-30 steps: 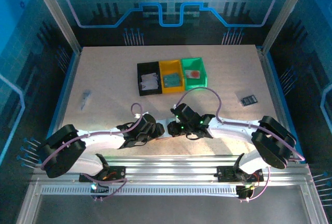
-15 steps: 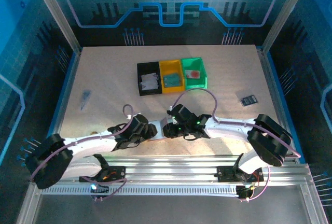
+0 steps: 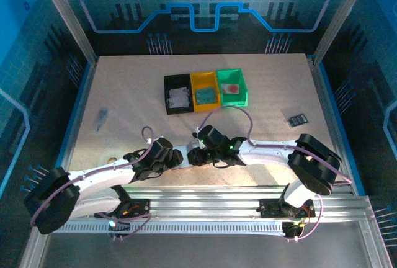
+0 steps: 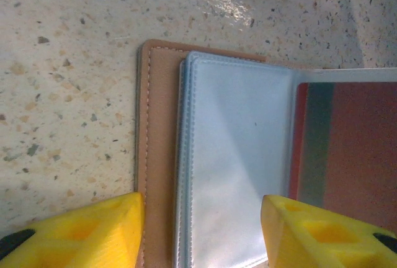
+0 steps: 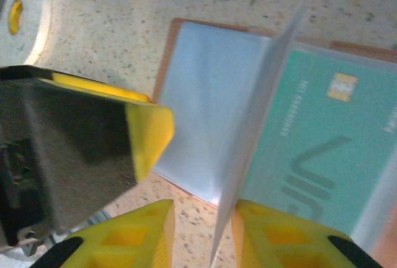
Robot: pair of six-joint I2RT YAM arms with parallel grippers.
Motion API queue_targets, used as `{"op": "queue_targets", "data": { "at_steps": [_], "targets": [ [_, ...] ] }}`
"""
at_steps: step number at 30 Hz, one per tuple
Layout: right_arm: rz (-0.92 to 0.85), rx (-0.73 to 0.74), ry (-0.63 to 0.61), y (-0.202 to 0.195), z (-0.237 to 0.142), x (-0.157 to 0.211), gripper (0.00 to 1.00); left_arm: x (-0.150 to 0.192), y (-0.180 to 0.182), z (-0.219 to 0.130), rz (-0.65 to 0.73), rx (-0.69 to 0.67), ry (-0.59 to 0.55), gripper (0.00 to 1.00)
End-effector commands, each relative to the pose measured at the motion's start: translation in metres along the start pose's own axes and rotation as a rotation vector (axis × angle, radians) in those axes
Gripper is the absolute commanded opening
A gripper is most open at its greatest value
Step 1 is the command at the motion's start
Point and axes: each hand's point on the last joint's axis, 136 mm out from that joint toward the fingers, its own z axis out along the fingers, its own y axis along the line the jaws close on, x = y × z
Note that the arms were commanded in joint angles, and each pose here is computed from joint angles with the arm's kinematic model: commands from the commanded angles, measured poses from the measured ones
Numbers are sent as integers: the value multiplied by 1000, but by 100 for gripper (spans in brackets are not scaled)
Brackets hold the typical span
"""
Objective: Take the credit cards out of the card holder
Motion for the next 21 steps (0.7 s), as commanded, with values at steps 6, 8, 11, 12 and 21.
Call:
{"op": "queue_targets", "data": {
  "at_steps": [6, 8, 11, 12, 21],
  "targets": [
    [-37, -67, -12, 31, 7, -11, 30, -9, 10, -26, 0, 8, -58, 54],
    [-38, -76, -11, 34, 10, -11, 31, -13, 8, -34, -4, 30, -79, 55],
    [-43, -88, -4, 40, 15, -9, 31, -17, 7, -44, -13, 50, -105, 56],
    [-49, -93, 0, 43, 17, -8, 31, -18, 7, -47, -14, 52, -113, 56],
    [-15, -77, -32, 33, 14, -13, 32, -20, 17, -52, -15, 24, -121, 58]
  ]
}}
